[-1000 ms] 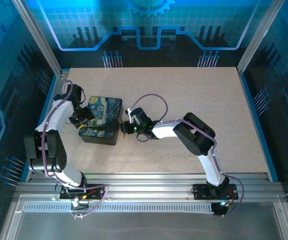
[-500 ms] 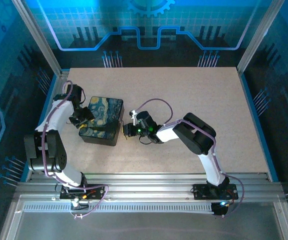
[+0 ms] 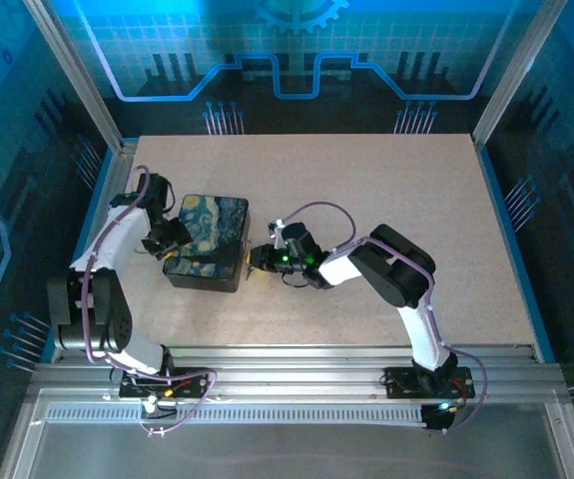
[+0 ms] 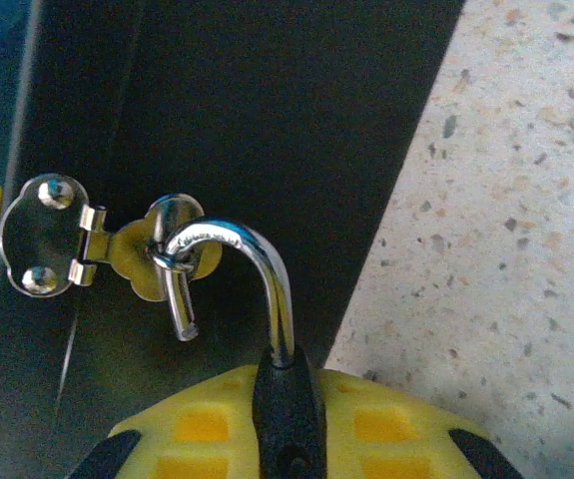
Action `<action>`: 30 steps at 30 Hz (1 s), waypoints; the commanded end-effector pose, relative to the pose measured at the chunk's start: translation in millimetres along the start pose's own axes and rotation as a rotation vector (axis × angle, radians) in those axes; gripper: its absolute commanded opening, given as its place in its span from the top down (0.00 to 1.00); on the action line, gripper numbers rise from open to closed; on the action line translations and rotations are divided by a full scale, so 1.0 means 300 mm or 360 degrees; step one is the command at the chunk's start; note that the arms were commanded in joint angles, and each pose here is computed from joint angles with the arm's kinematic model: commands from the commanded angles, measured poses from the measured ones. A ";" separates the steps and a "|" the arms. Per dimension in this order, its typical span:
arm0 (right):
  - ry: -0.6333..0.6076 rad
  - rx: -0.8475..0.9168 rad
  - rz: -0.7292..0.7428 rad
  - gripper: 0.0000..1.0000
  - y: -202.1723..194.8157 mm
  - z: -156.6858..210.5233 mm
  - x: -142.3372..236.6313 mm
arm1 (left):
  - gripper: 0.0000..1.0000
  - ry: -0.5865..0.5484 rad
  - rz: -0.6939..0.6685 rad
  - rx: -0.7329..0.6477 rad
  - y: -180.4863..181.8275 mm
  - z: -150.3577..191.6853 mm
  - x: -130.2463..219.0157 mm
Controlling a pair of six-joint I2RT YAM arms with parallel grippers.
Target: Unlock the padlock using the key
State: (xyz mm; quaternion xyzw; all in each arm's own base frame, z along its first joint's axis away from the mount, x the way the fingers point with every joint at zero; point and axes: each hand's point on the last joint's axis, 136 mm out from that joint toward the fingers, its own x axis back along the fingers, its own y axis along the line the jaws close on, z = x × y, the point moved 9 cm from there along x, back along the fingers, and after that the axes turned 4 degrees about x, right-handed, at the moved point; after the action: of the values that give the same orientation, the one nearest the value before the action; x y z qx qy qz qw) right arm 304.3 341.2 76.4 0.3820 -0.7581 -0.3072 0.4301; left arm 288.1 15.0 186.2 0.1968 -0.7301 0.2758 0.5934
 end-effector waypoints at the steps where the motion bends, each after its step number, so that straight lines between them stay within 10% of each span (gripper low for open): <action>1: -0.0275 -0.0113 -0.0087 1.00 0.076 -0.113 0.061 | 0.54 0.0167 -0.0100 0.0047 0.037 0.078 -0.019; 22: -0.0342 0.0187 -0.0229 1.00 0.157 -0.315 0.070 | 0.53 0.0205 -0.0135 0.0031 0.016 0.104 -0.050; 30: -0.0060 0.0024 0.0138 1.00 0.014 -0.288 0.010 | 0.53 0.0209 -0.0164 0.0019 0.007 0.085 -0.068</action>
State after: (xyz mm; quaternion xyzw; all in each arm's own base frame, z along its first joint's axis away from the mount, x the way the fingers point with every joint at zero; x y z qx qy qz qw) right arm 362.0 339.7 133.8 0.3776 -0.7720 -0.3016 0.4129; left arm 287.0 2.5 184.4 0.2030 -0.7284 0.2776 0.5926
